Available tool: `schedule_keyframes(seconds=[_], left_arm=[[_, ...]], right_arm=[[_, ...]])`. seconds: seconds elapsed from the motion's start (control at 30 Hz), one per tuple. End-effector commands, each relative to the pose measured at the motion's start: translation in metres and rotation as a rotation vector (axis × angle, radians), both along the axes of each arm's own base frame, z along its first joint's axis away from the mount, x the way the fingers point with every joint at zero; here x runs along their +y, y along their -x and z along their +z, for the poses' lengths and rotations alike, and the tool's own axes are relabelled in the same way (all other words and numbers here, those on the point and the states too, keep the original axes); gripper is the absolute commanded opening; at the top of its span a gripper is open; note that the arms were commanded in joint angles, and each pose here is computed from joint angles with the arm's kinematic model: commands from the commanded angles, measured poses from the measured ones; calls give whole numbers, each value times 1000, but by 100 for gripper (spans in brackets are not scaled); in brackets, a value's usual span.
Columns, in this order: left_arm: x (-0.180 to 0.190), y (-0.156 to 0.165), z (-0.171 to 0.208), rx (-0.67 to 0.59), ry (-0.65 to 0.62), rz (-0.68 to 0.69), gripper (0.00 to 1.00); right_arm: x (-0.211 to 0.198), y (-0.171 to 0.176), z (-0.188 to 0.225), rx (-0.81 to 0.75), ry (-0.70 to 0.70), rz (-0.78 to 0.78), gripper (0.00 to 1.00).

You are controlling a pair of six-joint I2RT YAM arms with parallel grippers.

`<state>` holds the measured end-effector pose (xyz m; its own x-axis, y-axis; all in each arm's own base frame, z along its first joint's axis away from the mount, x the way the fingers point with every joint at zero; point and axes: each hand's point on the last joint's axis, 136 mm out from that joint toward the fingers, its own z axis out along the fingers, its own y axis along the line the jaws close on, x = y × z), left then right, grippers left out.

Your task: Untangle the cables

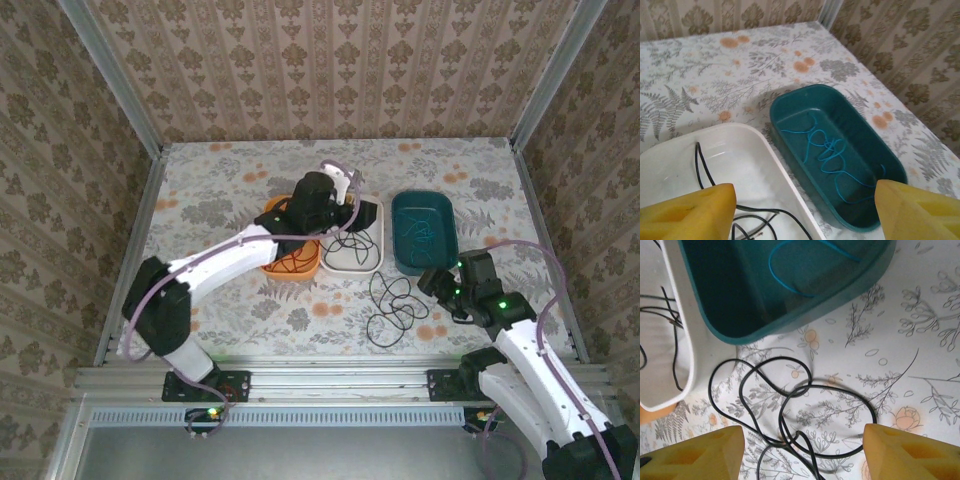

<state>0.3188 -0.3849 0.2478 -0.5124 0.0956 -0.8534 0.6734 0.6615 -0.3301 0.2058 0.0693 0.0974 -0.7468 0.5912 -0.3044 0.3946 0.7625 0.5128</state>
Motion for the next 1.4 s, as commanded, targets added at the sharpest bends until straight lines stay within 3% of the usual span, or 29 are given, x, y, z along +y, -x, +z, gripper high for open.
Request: schedule_keyframes(seconds=[0.0,0.13,0.33,0.47,0.57,0.63,0.77,1.1,1.27,1.37], left_arm=[[7,32,-32,37,-106,-102,73],[-2,78,-67,61,-179,-253,71],[-7,104,-102,112,-237,-295,67],[-13,106,-109,109,-246,-287,67],[-15,102,-105,93,-231,-265,67],[-16,99,-100,84,-219,-257,67],[-17,97,-92,75,-187,-253,67],[4,89,-69,93,-22,-213,68],[18,86,-63,72,-5,-181,67],[30,80,-60,59,17,-122,67]], right_arm=[[17,9,-17,66,-41,86,65],[33,16,-32,122,-38,170,60],[52,26,-51,193,-38,248,50],[52,27,-54,215,-26,255,22],[56,24,-46,191,-46,265,6],[55,22,-37,168,-38,262,0],[46,7,13,15,8,239,0],[20,-17,205,-532,120,205,0],[21,-20,260,-679,101,201,0],[36,-30,273,-719,47,235,0]])
